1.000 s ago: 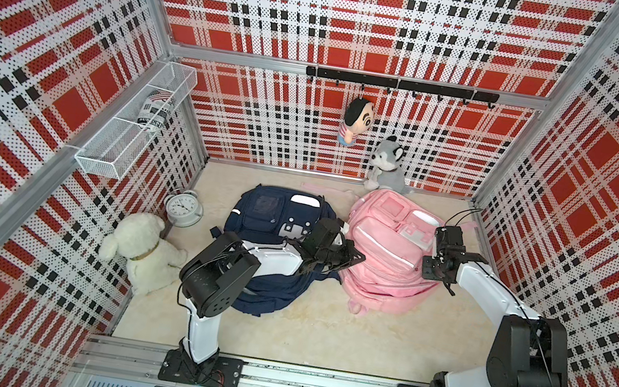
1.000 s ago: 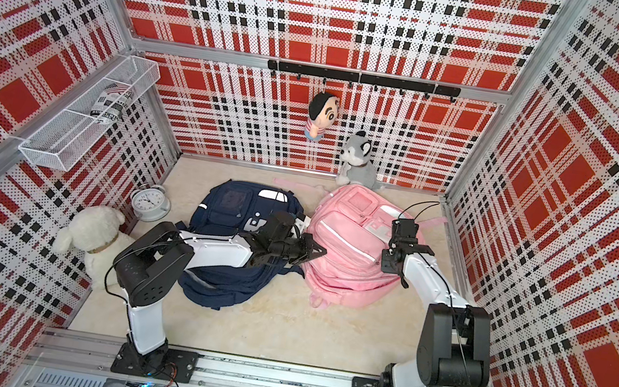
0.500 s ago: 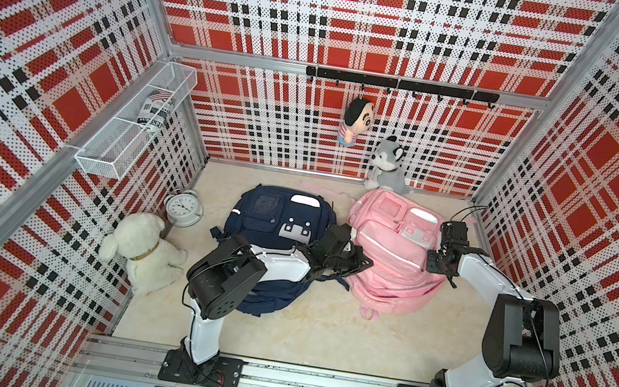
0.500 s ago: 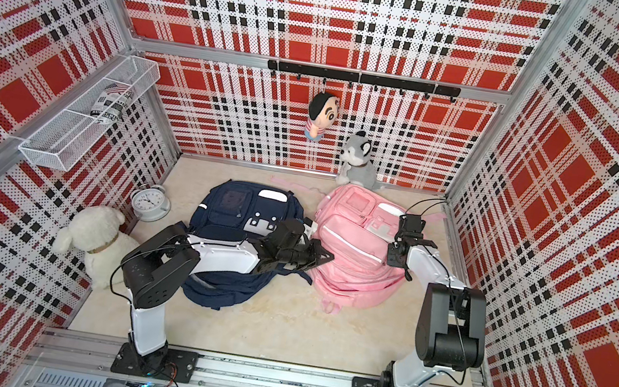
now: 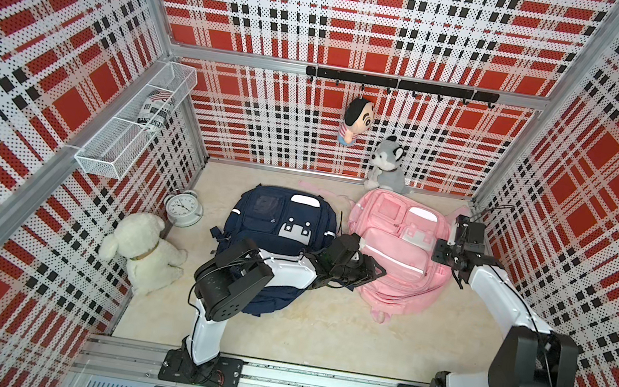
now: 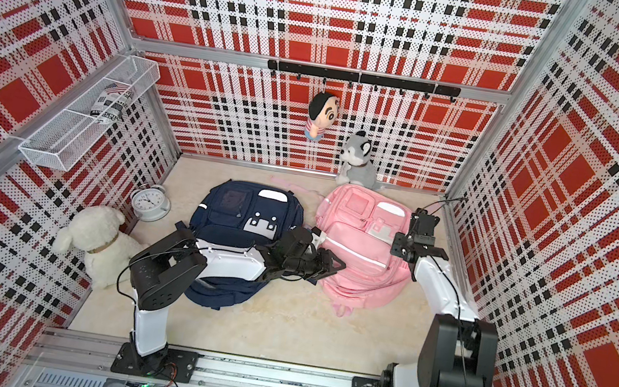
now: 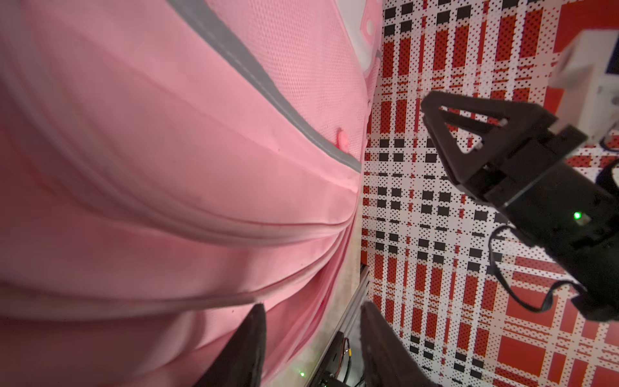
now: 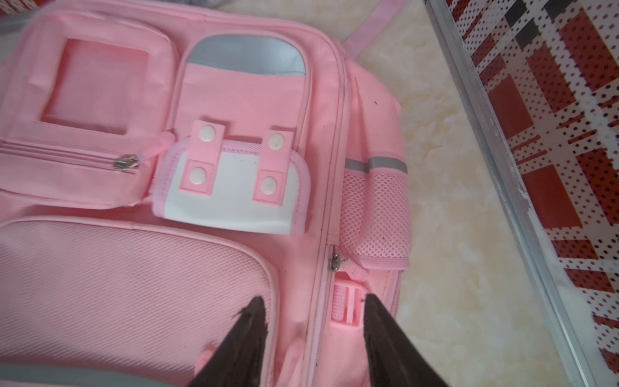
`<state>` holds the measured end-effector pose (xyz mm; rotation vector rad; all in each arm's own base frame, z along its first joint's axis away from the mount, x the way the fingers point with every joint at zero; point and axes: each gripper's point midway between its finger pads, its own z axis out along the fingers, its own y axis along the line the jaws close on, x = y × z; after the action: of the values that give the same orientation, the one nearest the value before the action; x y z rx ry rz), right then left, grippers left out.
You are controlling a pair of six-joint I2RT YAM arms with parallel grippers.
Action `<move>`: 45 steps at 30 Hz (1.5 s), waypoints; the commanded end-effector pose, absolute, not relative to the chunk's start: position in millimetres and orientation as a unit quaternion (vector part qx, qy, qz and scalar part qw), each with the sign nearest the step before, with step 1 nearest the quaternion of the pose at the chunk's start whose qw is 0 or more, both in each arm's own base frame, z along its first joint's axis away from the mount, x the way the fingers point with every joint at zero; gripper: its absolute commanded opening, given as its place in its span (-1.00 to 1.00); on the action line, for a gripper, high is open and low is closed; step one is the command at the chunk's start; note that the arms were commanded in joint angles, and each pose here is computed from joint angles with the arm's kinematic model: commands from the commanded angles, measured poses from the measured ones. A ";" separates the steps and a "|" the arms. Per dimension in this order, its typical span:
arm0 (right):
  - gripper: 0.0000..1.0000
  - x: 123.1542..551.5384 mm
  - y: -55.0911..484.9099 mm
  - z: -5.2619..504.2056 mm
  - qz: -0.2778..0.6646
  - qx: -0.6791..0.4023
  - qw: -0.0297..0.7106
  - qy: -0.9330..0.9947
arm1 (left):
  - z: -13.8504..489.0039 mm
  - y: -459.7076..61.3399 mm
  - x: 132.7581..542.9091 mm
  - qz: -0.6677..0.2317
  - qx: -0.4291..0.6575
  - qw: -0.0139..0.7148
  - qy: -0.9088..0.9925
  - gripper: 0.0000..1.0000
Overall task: Zip up the backpack
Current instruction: Zip the zipper on the backpack, then adjust the backpack at the center of the board.
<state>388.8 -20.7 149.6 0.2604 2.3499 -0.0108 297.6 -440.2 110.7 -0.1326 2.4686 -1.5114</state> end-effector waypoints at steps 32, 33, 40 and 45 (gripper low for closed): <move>0.11 319.4 112.8 109.3 0.212 0.129 0.421 0.873 | 74.8 -338.9 481.5 -0.327 -0.029 0.274 0.904 0.01; 0.11 320.5 113.9 105.0 0.212 0.130 0.415 0.875 | 73.5 -341.9 476.9 -0.329 -0.028 0.273 0.904 0.00; 0.11 326.6 108.4 85.5 0.206 0.147 0.390 0.886 | 71.3 -360.9 449.1 -0.355 -0.022 0.261 0.897 -0.02; 0.11 323.9 86.2 84.5 0.188 0.164 0.390 0.886 | 74.5 -383.6 428.4 -0.366 -0.001 0.252 0.896 -0.02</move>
<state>325.3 96.6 82.3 0.3939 2.2525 0.5006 444.5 -357.4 46.6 -0.0720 2.4859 -0.8955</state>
